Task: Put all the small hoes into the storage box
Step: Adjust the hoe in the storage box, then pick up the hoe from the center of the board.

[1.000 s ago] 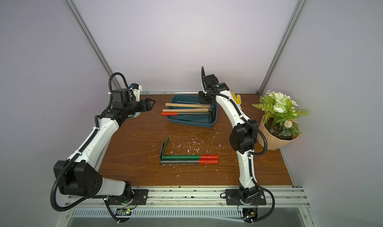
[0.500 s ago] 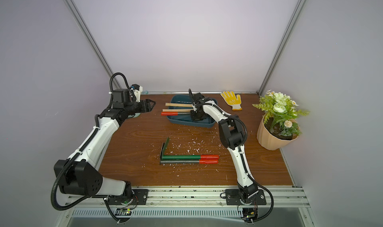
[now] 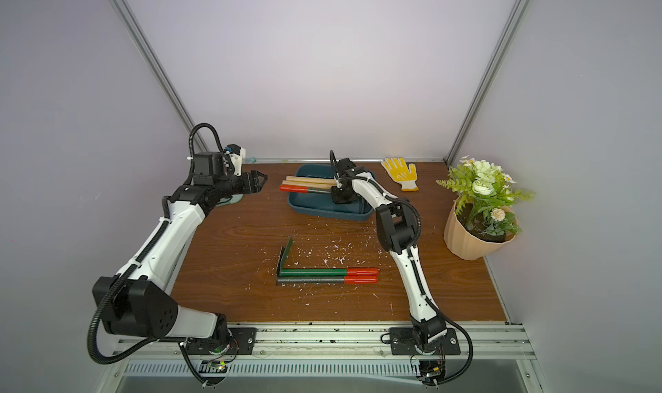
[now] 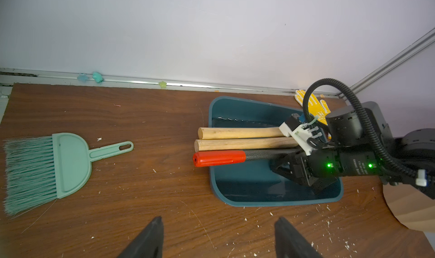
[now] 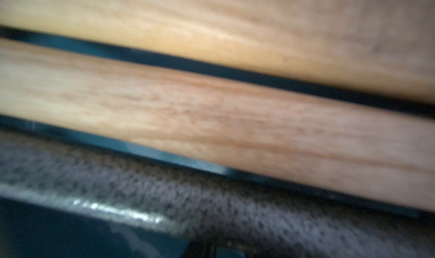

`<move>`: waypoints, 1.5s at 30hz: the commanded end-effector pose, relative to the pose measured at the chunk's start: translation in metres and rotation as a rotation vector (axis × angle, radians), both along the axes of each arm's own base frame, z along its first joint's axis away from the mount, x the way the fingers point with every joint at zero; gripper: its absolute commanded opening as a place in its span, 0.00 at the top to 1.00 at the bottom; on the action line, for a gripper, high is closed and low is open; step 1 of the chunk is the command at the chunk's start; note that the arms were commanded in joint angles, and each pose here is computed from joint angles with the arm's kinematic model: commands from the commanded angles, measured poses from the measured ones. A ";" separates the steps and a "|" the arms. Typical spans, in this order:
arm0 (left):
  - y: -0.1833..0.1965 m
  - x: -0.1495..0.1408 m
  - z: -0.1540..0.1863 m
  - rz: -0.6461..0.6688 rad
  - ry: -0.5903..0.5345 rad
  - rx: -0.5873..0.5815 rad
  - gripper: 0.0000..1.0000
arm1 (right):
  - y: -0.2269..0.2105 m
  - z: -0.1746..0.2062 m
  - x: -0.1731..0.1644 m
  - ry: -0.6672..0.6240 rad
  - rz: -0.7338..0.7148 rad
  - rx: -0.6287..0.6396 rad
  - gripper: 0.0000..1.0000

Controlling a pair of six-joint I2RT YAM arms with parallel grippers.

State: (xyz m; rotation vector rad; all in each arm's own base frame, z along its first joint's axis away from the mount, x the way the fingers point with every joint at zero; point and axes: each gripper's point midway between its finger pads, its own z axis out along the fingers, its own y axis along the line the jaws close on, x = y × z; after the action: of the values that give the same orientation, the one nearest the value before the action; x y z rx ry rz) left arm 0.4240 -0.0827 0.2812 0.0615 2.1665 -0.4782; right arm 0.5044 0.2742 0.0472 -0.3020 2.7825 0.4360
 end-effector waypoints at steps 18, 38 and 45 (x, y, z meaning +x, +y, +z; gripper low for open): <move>0.010 -0.009 0.009 0.033 -0.026 0.011 0.25 | 0.003 0.143 -0.009 -0.329 0.106 0.060 0.79; 0.030 -0.003 -0.012 0.183 -0.015 -0.026 0.25 | 0.150 0.111 -0.220 -0.189 -0.013 0.297 0.62; 0.045 -0.020 -0.017 0.229 -0.007 0.046 0.25 | 0.174 0.091 -0.211 -0.160 -0.013 0.224 0.61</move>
State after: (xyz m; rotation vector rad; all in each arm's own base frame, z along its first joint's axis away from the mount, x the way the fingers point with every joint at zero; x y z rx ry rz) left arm 0.4100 -0.0539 0.2536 -0.1195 2.1735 -0.3581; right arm 0.2836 0.4393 0.1111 -0.3362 2.5983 0.6352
